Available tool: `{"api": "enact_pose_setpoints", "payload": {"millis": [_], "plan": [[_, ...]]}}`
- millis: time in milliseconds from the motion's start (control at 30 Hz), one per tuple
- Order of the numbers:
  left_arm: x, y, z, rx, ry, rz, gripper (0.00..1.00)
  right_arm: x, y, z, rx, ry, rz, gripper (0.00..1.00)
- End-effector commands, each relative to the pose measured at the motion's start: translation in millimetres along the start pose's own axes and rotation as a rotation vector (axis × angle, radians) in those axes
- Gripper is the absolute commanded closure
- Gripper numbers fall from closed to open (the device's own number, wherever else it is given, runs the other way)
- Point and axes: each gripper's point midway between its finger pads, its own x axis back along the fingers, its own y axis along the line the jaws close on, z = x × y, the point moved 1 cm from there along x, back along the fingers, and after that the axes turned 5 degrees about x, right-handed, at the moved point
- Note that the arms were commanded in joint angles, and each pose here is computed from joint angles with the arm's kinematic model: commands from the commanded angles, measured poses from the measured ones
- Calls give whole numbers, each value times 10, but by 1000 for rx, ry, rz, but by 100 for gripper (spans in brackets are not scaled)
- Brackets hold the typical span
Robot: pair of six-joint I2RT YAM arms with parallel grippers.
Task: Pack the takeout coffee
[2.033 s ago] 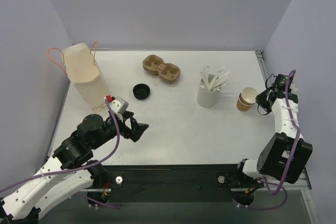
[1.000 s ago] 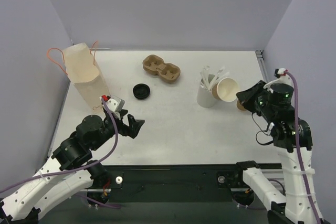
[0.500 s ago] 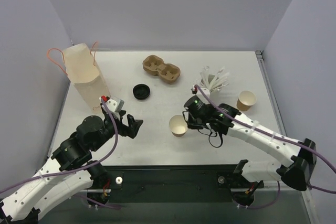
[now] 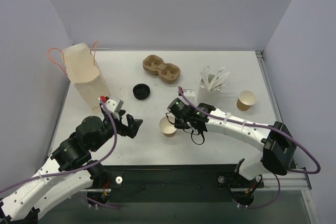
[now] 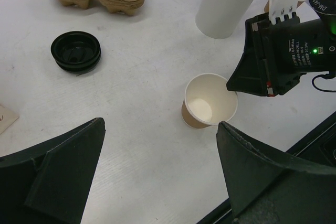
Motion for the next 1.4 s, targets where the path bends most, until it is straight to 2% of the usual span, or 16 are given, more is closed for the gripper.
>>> {"api": "enact_pose_setpoints", "payload": {"millis": [0, 133, 167, 233, 433, 533, 733, 767, 867, 900, 933, 1167, 1367], "plan": [[-9, -7, -24, -11, -8, 0, 2, -99, -24, -19, -36, -41, 29, 96], [-17, -10, -11, -14, 0, 1, 3, -131, -53, 5, -31, -37, 44, 88], [-20, -13, -7, -17, 2, 2, 3, -116, -50, -6, -35, -41, 40, 81], [-21, -6, 2, -21, 5, -3, 3, -59, -39, -30, -37, -46, 21, 74], [-94, 81, -23, -71, 11, -64, 3, 329, -48, -150, -32, -100, -79, 64], [-226, 85, -95, -123, 39, -98, 4, 550, -109, -151, -12, -150, -125, 62], [-686, 188, -148, -255, 189, -203, 7, 817, -339, 2, -15, -208, -150, 62], [-830, 262, -180, -269, 223, -231, 10, 860, -341, 26, -12, -216, -164, 62], [-1113, 361, -88, -261, 323, -207, 18, 970, -418, 68, -17, -240, -188, 62], [-1188, 475, -203, -233, 311, -225, 19, 1039, -429, 64, -23, -253, -208, 62], [-1264, 477, -168, -239, 336, -183, 20, 1057, -463, 77, -21, -256, -205, 61], [-1795, 829, 171, -242, 484, -167, 21, 1223, -545, 71, -38, -289, -234, 61], [-2098, 1130, 302, -202, 546, -184, 23, 1276, -565, 48, -34, -304, -237, 61]]}}
